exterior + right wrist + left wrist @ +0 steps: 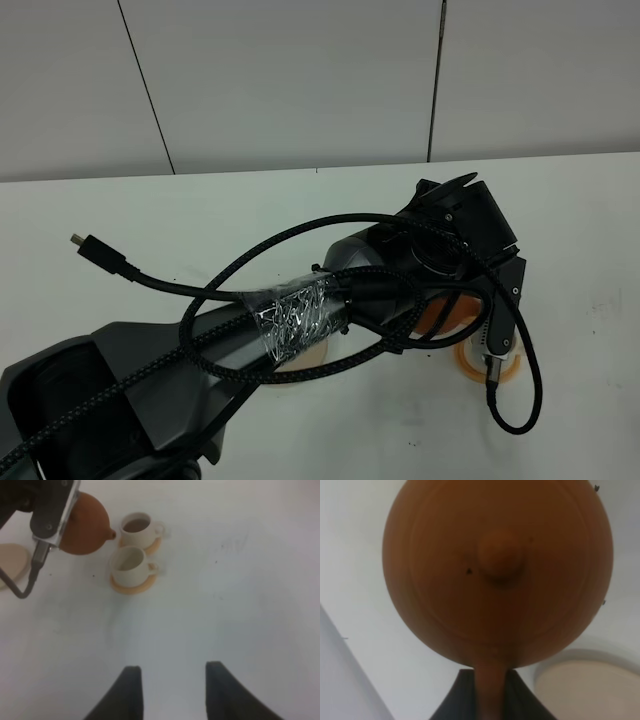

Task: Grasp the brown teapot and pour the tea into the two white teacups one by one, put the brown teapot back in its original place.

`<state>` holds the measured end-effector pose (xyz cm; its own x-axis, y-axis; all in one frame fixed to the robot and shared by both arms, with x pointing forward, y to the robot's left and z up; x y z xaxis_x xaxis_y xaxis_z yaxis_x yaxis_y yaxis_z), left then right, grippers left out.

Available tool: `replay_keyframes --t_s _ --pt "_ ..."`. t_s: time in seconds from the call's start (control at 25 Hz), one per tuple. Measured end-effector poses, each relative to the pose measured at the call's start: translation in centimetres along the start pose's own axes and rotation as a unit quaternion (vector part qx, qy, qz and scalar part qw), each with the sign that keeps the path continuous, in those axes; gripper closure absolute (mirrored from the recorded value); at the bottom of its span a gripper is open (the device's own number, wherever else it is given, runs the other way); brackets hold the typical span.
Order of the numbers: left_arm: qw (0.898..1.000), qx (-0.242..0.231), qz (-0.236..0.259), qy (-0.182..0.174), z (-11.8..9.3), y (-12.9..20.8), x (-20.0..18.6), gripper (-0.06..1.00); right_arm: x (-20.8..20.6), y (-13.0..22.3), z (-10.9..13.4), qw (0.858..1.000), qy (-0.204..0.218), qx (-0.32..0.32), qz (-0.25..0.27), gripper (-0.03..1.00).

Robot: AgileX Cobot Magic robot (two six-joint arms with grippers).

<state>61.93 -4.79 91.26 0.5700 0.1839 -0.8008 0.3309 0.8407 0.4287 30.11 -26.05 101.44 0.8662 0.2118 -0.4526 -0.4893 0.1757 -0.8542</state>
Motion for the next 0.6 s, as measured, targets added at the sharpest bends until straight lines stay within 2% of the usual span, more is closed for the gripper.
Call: replay_keyframes --t_s 0.4,0.6 --pt "0.999 0.036 0.016 -0.027 0.49 -0.59 -0.88 0.78 0.0 0.0 0.0 1.0 0.0 0.0 0.0 0.67" --pt "0.998 0.051 0.017 -0.03 0.48 -0.84 -1.02 0.78 0.0 0.0 0.0 1.0 0.0 0.0 0.0 0.67"
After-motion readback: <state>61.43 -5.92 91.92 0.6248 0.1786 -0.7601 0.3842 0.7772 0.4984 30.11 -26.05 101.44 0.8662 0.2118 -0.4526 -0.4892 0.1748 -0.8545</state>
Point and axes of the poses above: a point on each arm's last joint axis where the gripper is mounted, x pointing out along that axis toward the gripper, z along the wrist's bending axis when the last joint is at zero, y = z × x, the point moved 8 cm from there along x, pointing out along that axis toward the gripper, and after that the axes turned 12 degrees about x, right-handed, at the moved point
